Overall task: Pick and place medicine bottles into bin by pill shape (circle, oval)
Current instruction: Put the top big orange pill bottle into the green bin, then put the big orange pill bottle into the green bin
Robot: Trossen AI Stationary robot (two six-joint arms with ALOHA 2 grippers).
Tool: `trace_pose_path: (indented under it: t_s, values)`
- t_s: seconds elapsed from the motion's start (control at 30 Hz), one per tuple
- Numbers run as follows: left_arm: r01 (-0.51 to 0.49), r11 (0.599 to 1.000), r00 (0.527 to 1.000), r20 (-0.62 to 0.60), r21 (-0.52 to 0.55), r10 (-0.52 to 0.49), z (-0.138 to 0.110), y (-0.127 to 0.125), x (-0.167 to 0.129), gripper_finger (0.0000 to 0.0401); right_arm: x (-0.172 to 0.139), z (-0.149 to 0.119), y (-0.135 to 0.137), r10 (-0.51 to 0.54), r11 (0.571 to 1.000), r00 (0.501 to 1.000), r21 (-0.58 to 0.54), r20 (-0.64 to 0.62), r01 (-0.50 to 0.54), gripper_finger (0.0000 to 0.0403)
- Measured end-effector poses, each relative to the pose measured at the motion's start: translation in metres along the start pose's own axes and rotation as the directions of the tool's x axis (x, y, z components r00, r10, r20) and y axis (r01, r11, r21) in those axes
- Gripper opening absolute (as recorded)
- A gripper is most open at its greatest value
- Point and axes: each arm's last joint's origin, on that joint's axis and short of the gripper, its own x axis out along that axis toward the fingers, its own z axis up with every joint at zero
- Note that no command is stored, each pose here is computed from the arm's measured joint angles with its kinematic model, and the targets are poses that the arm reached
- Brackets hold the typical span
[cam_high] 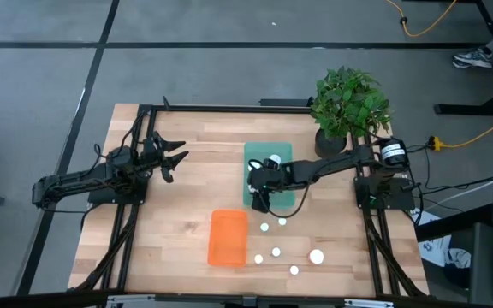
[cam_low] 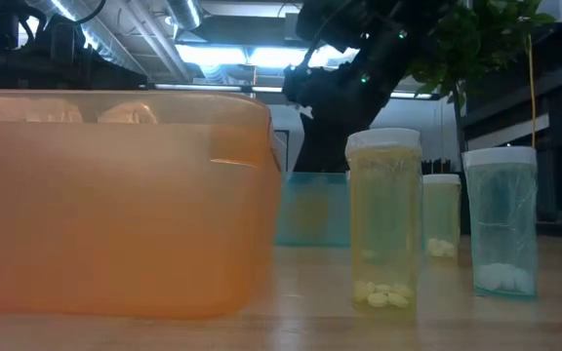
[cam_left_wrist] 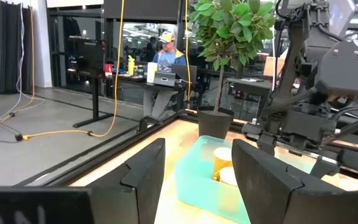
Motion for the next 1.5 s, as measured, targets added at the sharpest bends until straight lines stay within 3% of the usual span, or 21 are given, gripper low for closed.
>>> trace_pose_path:
  t_s: [0.27,0.43,0.6,0.77,1.03,1.17,1.33,1.5]
  values:
    - [0.0,1.0,1.0,0.0,0.0,0.0,0.0,0.0,0.0,0.0177,-0.013,0.006,-0.001,-0.001,1.0,1.0,0.002,0.01,0.001,0.0267]
    - [0.0,1.0,1.0,0.001,0.0,0.0,0.0,0.0,0.0,0.0177,-0.04,0.027,0.0,-0.01,1.0,1.0,0.015,-0.009,0.01,0.0268]
    - [-0.001,1.0,1.0,0.001,0.0,0.001,0.0,0.0,0.0,0.0177,-0.076,0.034,0.007,-0.032,0.997,0.987,0.063,-0.159,0.043,0.0268]
    - [-0.001,1.0,1.0,0.0,0.0,0.001,0.0,0.0,0.0,0.0177,-0.115,0.027,0.026,-0.074,0.995,0.936,0.043,-0.343,0.095,0.0268]
    - [-0.001,1.0,1.0,0.0,0.0,0.001,0.0,0.0,0.0,0.0177,-0.163,-0.017,0.066,-0.192,0.981,0.772,-0.112,-0.606,0.156,0.0268]
    - [-0.001,1.0,1.0,0.0,0.0,0.001,0.0,0.0,0.0,0.0177,-0.173,-0.042,0.092,-0.179,0.984,0.753,-0.131,-0.633,0.124,0.0268]
    - [-0.001,1.0,1.0,0.0,0.0,0.001,0.0,0.0,0.0,0.0177,-0.186,-0.085,0.123,-0.159,0.987,0.685,-0.126,-0.711,0.098,0.0268]
    - [-0.001,1.0,1.0,0.0,0.0,0.001,0.0,0.0,0.0,0.0177,-0.188,-0.129,0.144,-0.192,0.981,0.693,-0.12,-0.695,0.151,0.0268]
